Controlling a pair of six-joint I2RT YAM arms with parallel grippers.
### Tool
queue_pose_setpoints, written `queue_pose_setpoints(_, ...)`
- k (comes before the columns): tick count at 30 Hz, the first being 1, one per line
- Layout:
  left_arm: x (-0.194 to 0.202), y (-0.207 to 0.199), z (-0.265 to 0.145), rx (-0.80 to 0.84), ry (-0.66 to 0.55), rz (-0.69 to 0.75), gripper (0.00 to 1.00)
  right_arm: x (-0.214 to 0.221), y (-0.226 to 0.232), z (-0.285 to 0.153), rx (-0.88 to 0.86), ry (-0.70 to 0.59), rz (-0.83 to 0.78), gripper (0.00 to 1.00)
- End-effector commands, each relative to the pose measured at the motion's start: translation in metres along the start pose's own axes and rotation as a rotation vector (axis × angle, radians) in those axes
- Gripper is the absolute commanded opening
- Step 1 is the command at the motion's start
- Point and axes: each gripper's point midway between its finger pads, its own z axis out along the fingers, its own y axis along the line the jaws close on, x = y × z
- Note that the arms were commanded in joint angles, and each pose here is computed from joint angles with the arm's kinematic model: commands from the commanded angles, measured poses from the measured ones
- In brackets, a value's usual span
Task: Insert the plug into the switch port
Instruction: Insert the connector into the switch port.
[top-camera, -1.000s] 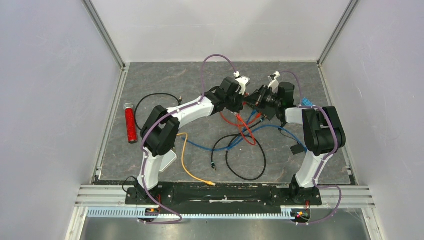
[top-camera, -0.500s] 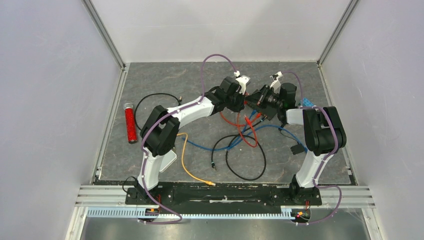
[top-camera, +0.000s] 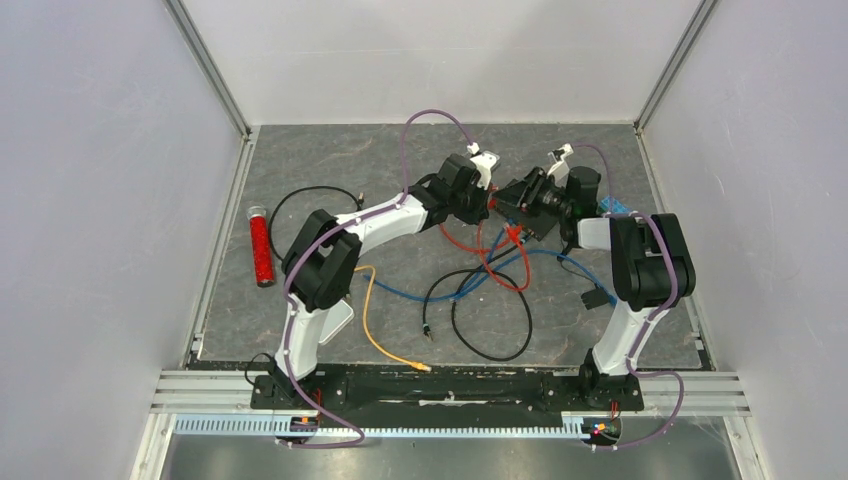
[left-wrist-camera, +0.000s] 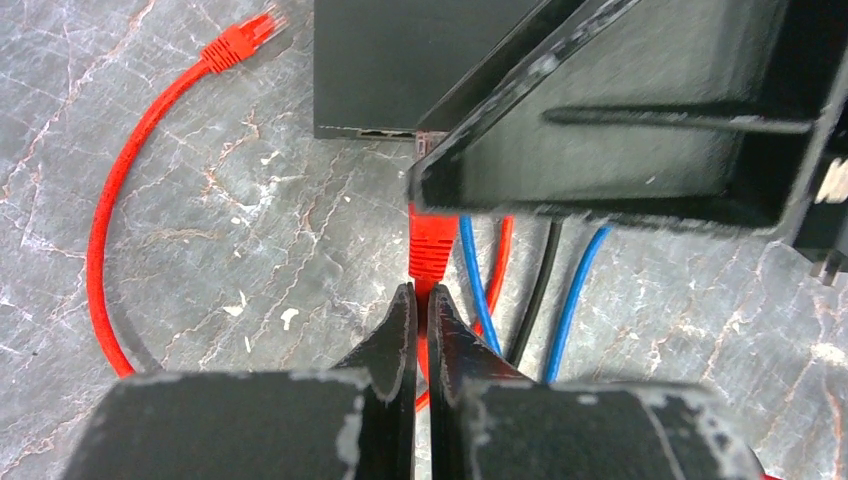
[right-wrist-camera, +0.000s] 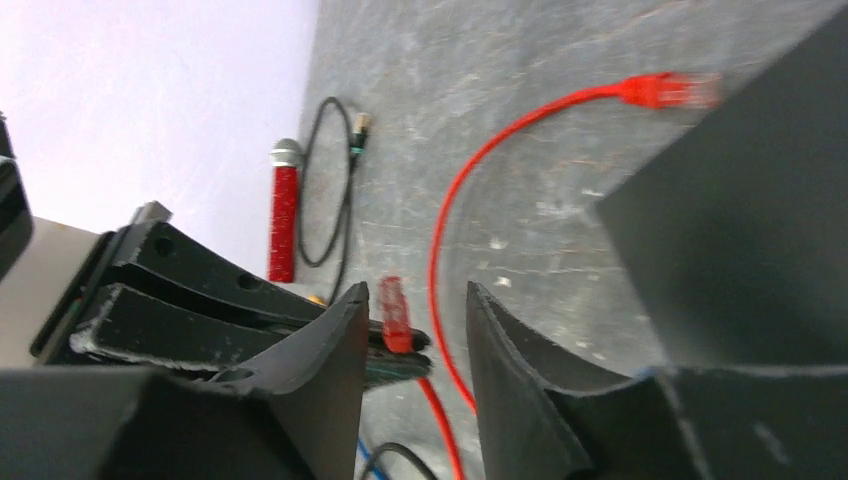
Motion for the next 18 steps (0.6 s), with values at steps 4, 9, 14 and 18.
queue_pose_setpoints(4, 0.017, 0.024, 0.017, -0.129, 0.113, -0.037, 0.02, -0.061, -0.042, -0.025, 0.225, -0.077, -0.180, 0.50)
queue_pose_setpoints(9, 0.033, 0.032, 0.026, -0.186, 0.190, -0.040, 0.02, -0.098, -0.074, -0.028, 0.393, -0.059, -0.298, 0.55)
queue_pose_setpoints(14, 0.039, 0.033, 0.032, -0.222, 0.214, -0.016, 0.02, -0.127, -0.098, -0.026, 0.486, -0.059, -0.359, 0.55)
queue_pose_setpoints(18, 0.046, 0.030, 0.037, -0.226, 0.241, -0.013, 0.02, -0.134, -0.113, -0.013, 0.469, -0.020, -0.354, 0.55)
